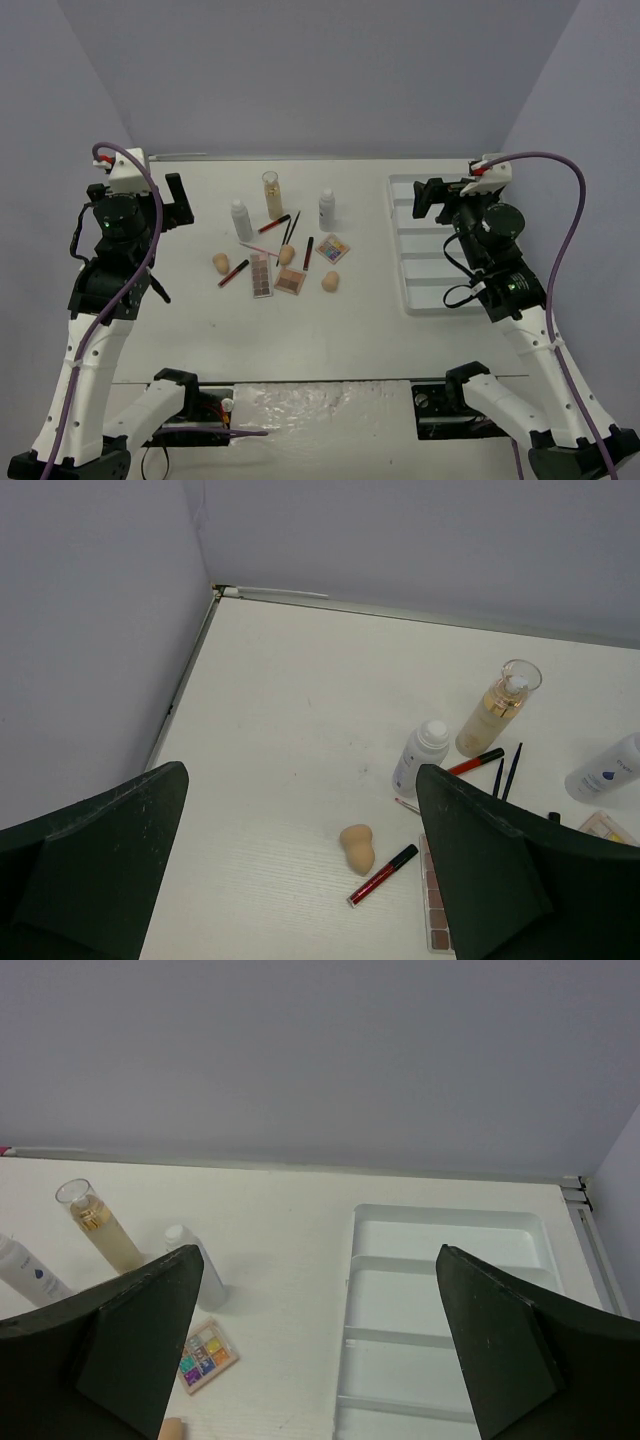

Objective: Organize the makeup

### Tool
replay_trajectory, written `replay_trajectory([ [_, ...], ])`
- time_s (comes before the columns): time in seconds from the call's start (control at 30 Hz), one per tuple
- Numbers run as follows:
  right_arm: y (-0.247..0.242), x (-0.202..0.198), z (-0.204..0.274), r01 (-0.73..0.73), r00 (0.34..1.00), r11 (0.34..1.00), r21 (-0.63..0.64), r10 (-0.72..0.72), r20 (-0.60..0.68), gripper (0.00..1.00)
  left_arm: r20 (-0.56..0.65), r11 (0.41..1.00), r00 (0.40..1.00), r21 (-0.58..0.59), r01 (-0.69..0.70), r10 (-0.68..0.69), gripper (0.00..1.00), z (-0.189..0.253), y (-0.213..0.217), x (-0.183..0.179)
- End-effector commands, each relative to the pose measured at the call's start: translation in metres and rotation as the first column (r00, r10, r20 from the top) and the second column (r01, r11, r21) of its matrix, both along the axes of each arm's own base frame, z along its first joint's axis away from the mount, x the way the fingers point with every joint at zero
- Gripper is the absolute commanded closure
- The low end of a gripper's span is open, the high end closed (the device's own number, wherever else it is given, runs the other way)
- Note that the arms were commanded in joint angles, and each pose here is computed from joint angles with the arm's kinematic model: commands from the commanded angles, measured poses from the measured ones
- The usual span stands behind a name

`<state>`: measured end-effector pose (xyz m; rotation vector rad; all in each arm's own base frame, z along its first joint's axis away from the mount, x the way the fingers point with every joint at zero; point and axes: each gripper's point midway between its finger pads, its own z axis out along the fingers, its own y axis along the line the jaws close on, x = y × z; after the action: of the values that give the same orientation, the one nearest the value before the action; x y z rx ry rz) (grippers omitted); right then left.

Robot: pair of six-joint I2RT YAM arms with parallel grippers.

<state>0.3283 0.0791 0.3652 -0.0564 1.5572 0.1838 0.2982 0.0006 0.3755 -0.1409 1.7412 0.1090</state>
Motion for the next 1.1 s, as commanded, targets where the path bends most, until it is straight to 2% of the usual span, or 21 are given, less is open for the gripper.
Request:
replay_trajectory([
  [0.0, 0.005, 0.007, 0.025, -0.024, 0.998, 1.0, 0.019, 0.022, 0.057, 0.0, 0.081, 1.0, 0.997, -0.007, 0.008, -0.007, 0.03, 0.024, 0.0, 0.002],
  [0.17, 0.039, 0.013, 0.006, -0.197, 0.98, 0.98, -0.021, 0.197, -0.006, 0.0, 0.062, 1.0, 0.998, -0.015, 0.007, -0.006, 0.03, 0.014, -0.001, 0.001],
  [0.43, 0.061, 0.058, -0.052, -0.225, 0.96, 0.974, -0.021, 0.218, -0.175, 0.0, 0.016, 1.0, 1.0, -0.028, 0.003, -0.003, 0.03, -0.013, -0.002, 0.003],
  [0.57, 0.077, 0.081, -0.058, -0.219, 0.96, 0.975, -0.027, 0.211, -0.185, 0.0, -0.003, 1.0, 1.0, -0.023, -0.02, 0.02, 0.03, -0.026, 0.002, 0.0],
  [0.83, 0.135, 0.133, -0.095, -0.316, 0.935, 0.948, -0.043, 0.304, -0.185, 0.0, -0.055, 0.999, 0.998, -0.015, -0.032, 0.031, 0.03, -0.064, 0.005, -0.004],
  [1.07, 0.192, 0.152, -0.126, -0.433, 0.886, 0.9, -0.052, 0.414, -0.209, 0.0, -0.119, 0.999, 0.993, -0.027, -0.03, 0.026, 0.03, -0.099, 0.003, -0.012],
])
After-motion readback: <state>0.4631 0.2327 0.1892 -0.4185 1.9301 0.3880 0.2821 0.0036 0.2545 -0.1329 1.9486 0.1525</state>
